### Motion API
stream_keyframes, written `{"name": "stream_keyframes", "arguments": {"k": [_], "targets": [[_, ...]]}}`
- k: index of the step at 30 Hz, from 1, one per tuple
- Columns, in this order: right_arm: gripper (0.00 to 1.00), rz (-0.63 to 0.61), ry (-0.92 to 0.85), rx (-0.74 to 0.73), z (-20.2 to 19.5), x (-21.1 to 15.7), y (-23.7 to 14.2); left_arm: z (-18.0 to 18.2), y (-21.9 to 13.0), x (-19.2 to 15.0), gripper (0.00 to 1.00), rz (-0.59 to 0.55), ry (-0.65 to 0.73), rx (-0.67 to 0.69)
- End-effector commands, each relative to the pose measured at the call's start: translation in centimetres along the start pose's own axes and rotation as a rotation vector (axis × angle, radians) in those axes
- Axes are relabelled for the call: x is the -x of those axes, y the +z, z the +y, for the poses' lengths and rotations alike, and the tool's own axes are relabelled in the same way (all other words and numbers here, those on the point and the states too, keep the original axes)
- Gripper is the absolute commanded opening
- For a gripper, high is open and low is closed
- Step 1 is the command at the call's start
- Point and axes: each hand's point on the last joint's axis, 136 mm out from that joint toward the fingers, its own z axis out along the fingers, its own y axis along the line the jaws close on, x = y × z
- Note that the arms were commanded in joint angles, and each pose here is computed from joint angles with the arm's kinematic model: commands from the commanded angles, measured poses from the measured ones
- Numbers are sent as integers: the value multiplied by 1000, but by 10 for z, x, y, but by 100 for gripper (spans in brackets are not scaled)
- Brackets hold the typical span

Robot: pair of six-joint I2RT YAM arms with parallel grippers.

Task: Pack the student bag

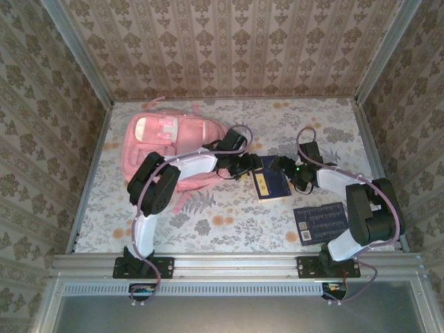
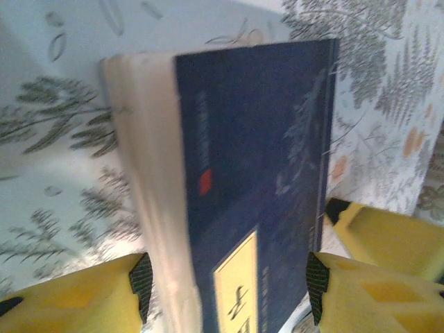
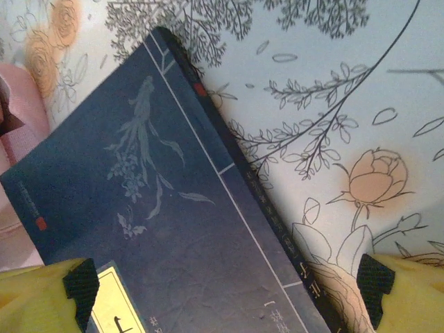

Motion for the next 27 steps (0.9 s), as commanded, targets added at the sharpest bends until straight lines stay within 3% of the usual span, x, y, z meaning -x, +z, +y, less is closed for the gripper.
{"name": "stream_keyframes", "arguments": {"k": [1, 11, 15, 20, 22, 27], "targets": [[98, 51, 53, 32, -4, -14, 9, -19, 9, 4, 61, 1, -5, -62], [96, 86, 128, 138, 7, -25, 12, -34, 18, -1, 55, 43, -6, -139], [95, 84, 136, 145, 9, -24, 10, -41, 12, -2, 41, 43, 4, -172], [94, 66, 129, 137, 6, -21, 5, -42, 10, -4, 11, 58, 34, -181], [94, 55, 126, 134, 4, -20, 2, -46, 7, -4, 3, 69, 48, -197], [96, 43, 149, 189, 1, -20, -7, -59, -16, -5, 0, 72, 109, -249]]}}
